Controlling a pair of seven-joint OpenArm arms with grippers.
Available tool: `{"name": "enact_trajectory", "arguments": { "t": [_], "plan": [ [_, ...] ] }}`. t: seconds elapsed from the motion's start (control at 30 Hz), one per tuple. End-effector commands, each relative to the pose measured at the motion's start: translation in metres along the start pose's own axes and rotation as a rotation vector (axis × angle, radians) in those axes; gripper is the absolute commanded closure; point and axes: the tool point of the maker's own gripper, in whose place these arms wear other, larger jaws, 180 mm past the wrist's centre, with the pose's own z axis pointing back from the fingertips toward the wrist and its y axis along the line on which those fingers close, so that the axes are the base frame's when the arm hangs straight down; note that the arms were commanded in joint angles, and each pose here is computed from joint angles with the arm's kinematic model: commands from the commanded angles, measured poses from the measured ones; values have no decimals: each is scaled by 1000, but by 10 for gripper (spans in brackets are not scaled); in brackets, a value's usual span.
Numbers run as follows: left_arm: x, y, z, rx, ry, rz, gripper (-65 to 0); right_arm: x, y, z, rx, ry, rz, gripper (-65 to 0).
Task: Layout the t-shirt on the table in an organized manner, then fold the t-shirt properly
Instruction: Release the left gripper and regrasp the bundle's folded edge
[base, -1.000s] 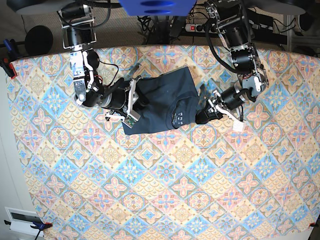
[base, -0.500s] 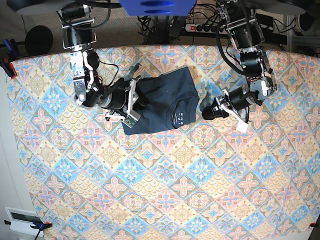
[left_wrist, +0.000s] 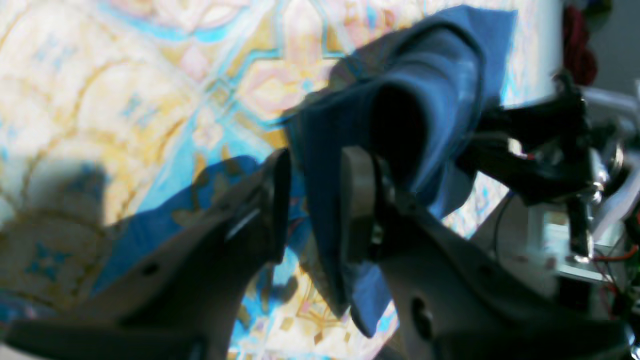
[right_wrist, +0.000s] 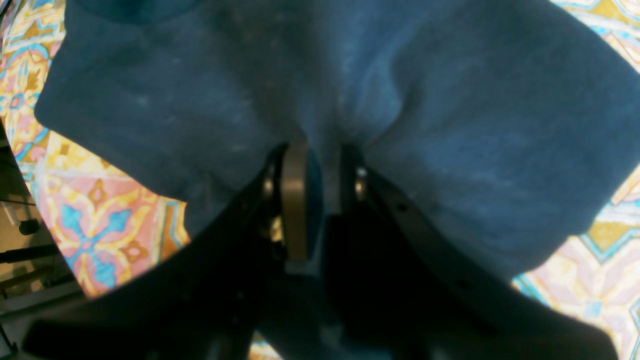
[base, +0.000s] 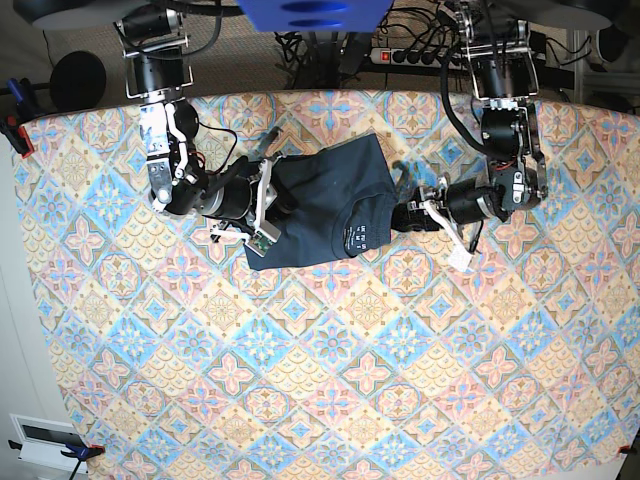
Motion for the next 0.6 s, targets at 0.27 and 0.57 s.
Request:
{"name": "enact_trajectory", "arguments": {
  "t": [0.27, 0.57],
  "plan": [
    [19, 2, 10, 23, -9, -85, -174, 5, -8, 4, -26, 0, 15, -101],
    [14, -24, 3, -16, 23, -169, -174, 5, -8, 3, -25, -1, 14, -101]
  ]
}}
